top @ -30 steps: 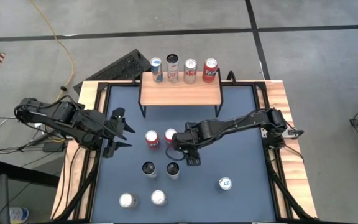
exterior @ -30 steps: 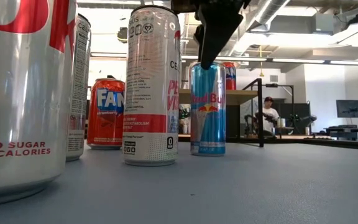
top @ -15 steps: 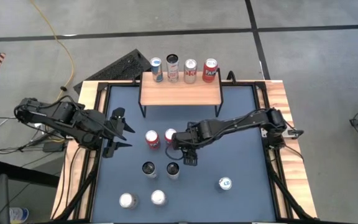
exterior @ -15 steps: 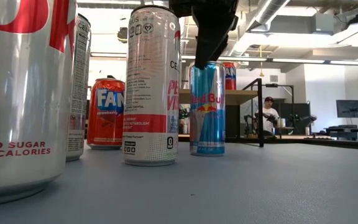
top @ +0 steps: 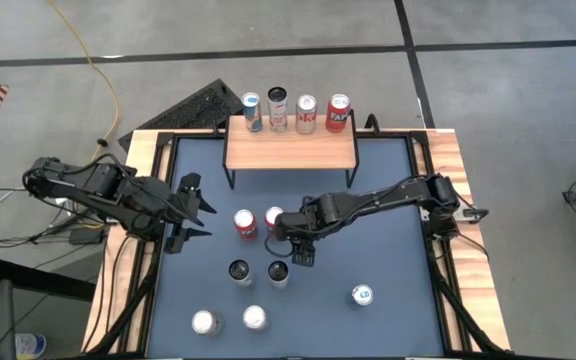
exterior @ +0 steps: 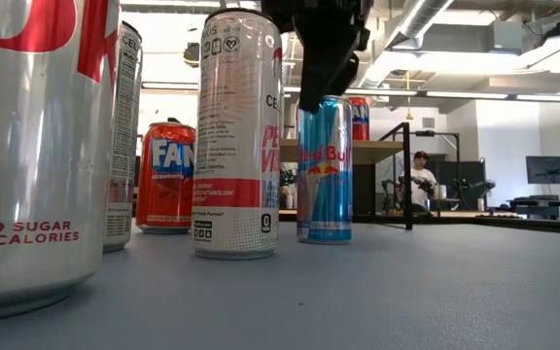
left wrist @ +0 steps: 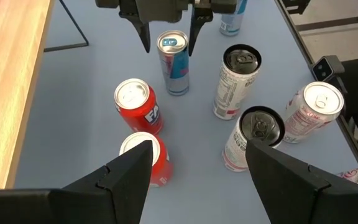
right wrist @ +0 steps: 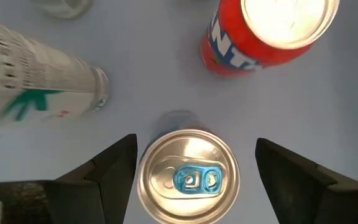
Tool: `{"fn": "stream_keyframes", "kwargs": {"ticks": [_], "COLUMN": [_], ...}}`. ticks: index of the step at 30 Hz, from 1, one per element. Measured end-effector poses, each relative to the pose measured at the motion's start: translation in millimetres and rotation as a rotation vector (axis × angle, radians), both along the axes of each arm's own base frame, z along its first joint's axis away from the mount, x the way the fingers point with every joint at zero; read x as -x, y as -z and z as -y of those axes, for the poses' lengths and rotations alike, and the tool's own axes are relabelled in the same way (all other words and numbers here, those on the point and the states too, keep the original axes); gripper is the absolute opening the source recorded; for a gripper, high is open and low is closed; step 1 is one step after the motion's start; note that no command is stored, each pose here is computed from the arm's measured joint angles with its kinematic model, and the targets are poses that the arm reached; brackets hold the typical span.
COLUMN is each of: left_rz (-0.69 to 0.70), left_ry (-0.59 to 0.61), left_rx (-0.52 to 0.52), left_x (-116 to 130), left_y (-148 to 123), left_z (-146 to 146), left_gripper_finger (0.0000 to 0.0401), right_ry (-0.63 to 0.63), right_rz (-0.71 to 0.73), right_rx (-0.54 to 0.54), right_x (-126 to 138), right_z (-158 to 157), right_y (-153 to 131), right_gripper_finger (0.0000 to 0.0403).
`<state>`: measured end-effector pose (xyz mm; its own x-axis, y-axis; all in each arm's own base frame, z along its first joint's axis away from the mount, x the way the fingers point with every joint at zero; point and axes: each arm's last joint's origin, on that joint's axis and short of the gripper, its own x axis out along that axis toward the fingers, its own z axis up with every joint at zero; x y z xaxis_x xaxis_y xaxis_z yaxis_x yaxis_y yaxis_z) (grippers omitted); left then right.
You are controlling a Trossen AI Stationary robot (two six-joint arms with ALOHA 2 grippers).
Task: Place canned beverage on shelf
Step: Put the top blue soda can on the shelf aligned with the other blue soda can
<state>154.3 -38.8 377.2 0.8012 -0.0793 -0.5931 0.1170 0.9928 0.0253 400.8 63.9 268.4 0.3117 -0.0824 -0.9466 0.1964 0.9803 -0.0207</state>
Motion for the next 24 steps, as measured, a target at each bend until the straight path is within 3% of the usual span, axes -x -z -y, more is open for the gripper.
{"fn": "stream_keyframes", "kwargs": {"ticks": [8, 14, 20, 24], "left_rz": [-0.003, -0.006, -0.006, -0.006], "left_ry": [0.000, 0.000, 0.000, 0.000], "left_rx": [-0.001, -0.002, -0.002, -0.002], "left_x": [0.1, 0.2, 0.2, 0.2], "left_y": [0.3, 0.5, 0.5, 0.5], "left_z": [0.0, 0.0, -0.1, 0.0], "left_gripper_finger": [0.0249, 0.0249, 0.0249, 0.0249], "right_ry": [-0.002, -0.012, -0.051, -0.076], "right_rz": [-0.080, -0.085, -0.091, -0.096], "right_rx": [0.009, 0.014, 0.023, 0.030], "right_x": [-6.1, -5.7, -4.7, -3.9], "right_z": [-1.2, -1.1, -4.9, -5.0], "right_y": [22.0, 22.2, 22.3, 21.4], "right_gripper_finger": [0.0308, 0.0296, 0.0261, 0.0210]}}
